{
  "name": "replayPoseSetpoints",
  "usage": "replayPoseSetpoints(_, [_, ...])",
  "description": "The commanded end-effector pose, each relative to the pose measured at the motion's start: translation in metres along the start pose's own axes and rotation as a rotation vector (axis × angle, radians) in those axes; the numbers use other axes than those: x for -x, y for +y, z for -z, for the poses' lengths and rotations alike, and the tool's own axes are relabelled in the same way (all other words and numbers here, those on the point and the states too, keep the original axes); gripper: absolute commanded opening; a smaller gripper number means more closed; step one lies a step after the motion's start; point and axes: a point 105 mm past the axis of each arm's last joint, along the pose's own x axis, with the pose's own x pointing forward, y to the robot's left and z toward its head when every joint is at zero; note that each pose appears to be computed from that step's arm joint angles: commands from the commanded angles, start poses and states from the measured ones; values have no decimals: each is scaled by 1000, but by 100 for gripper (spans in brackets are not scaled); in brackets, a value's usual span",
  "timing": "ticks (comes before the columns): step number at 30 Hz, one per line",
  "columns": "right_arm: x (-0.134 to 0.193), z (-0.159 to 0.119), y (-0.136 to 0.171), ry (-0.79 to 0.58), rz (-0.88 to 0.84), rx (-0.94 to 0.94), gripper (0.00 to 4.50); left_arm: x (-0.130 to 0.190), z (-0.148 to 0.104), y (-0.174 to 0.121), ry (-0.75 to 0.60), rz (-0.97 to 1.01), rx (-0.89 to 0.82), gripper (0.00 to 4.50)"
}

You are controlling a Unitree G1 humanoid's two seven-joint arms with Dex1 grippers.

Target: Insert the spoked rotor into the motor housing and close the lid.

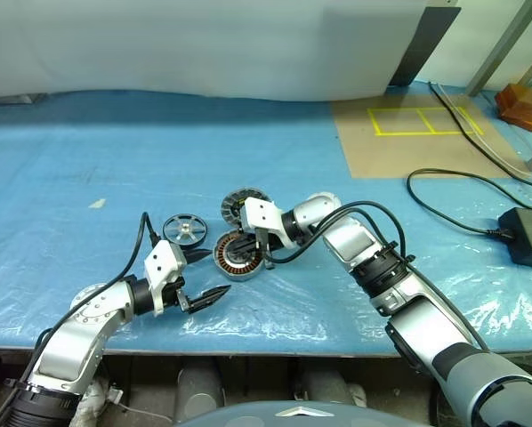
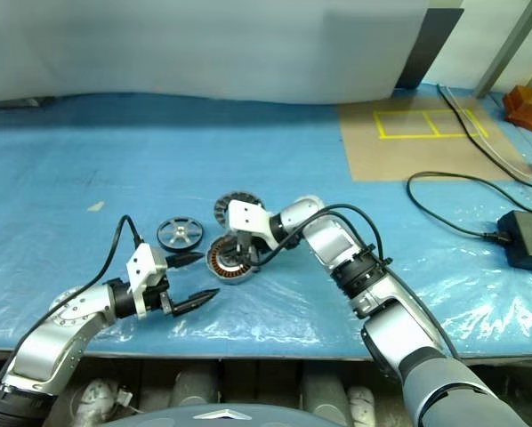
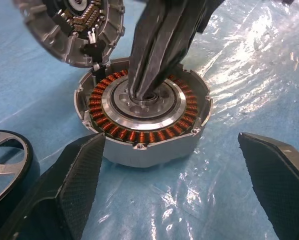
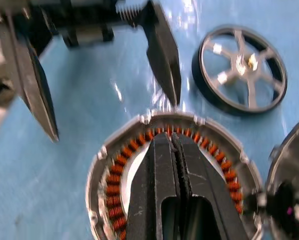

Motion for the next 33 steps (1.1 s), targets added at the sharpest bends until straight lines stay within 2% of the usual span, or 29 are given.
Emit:
replayPoseSetpoints(1, [-1, 10, 3, 52, -3, 48, 3, -1, -5, -2, -16, 9, -22, 450])
replayPoseSetpoints(6, [3, -6, 4, -12, -13, 61, 3, 0, -5, -1, -15, 7, -22, 450])
replayPoseSetpoints(10, [10, -43, -2, -176, -4, 29, 3, -1, -6, -1, -17, 7, -24, 450])
replayPoseSetpoints(12, [13, -49, -4, -190, 9, 32, 3, -2, -6, -1, -19, 6, -25, 450])
replayPoseSetpoints(17, [16, -39, 0, -155, 17, 15, 3, -2, -6, -1, -20, 6, -26, 450])
replayPoseSetpoints(25, [6, 22, -1, 1, 128, -149, 3, 2, -8, 8, -21, -24, -40, 450])
replayPoseSetpoints(26, [5, 27, 9, 18, 90, -133, 3, 3, -8, 9, -19, -25, -43, 450])
replayPoseSetpoints(28, [3, 30, 23, 30, 42, -119, 3, 4, -9, 11, -18, -27, -46, 450])
replayPoseSetpoints(30, [4, 28, 23, 20, 57, -118, 3, 5, -9, 13, -16, -33, -52, 450])
replayPoseSetpoints(33, [9, 9, 16, -69, 81, -138, 3, 8, -14, 18, -31, -54, -54, 450])
